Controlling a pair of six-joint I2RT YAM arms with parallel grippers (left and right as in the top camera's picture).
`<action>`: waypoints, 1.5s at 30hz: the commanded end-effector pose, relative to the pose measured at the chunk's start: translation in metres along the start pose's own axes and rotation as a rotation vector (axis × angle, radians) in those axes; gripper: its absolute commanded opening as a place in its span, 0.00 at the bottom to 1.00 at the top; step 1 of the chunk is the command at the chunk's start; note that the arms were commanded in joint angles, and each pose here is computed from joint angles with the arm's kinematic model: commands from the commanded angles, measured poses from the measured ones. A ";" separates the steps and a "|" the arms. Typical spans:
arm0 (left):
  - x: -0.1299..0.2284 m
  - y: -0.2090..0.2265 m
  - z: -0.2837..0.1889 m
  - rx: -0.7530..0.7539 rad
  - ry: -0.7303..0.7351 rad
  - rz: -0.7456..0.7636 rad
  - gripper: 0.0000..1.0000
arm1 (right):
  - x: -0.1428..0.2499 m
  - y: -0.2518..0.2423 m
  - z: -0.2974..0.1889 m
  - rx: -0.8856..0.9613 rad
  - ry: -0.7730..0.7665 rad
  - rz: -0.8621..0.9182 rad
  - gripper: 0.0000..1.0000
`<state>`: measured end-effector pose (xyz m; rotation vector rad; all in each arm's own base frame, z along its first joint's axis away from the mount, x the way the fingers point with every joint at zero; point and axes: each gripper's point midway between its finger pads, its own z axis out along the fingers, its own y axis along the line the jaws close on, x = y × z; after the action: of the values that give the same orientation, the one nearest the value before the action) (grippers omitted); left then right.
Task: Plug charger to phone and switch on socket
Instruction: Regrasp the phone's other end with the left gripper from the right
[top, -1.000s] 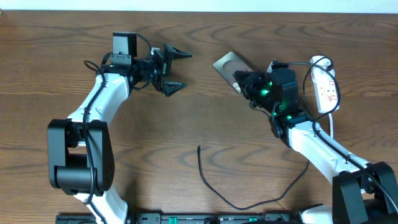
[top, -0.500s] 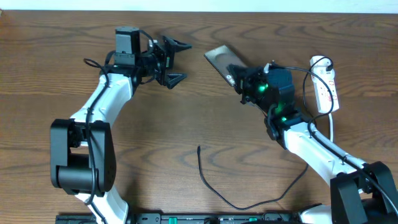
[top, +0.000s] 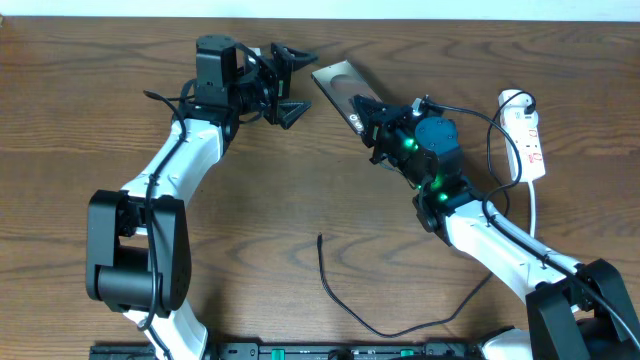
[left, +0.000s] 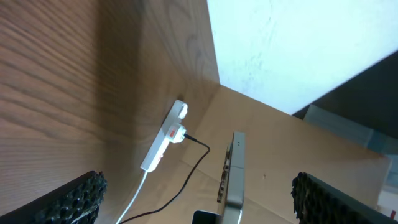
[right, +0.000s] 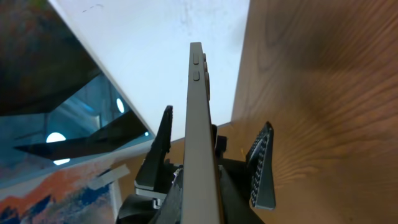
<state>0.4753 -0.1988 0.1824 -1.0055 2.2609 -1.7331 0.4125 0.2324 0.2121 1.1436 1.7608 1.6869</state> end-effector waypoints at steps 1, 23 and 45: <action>0.011 -0.012 0.003 0.029 0.019 0.033 0.96 | 0.012 0.018 0.002 -0.064 0.016 0.003 0.01; 0.021 -0.031 0.016 0.088 -0.006 0.122 0.91 | 0.035 0.025 0.004 -0.111 0.021 0.099 0.01; 0.021 -0.031 0.016 0.088 -0.008 0.122 0.07 | 0.037 0.024 0.005 -0.113 0.011 0.100 0.01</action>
<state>0.4821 -0.2262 0.2052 -0.8533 2.1726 -1.7545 0.3998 0.2618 0.2268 1.2148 1.6709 1.8013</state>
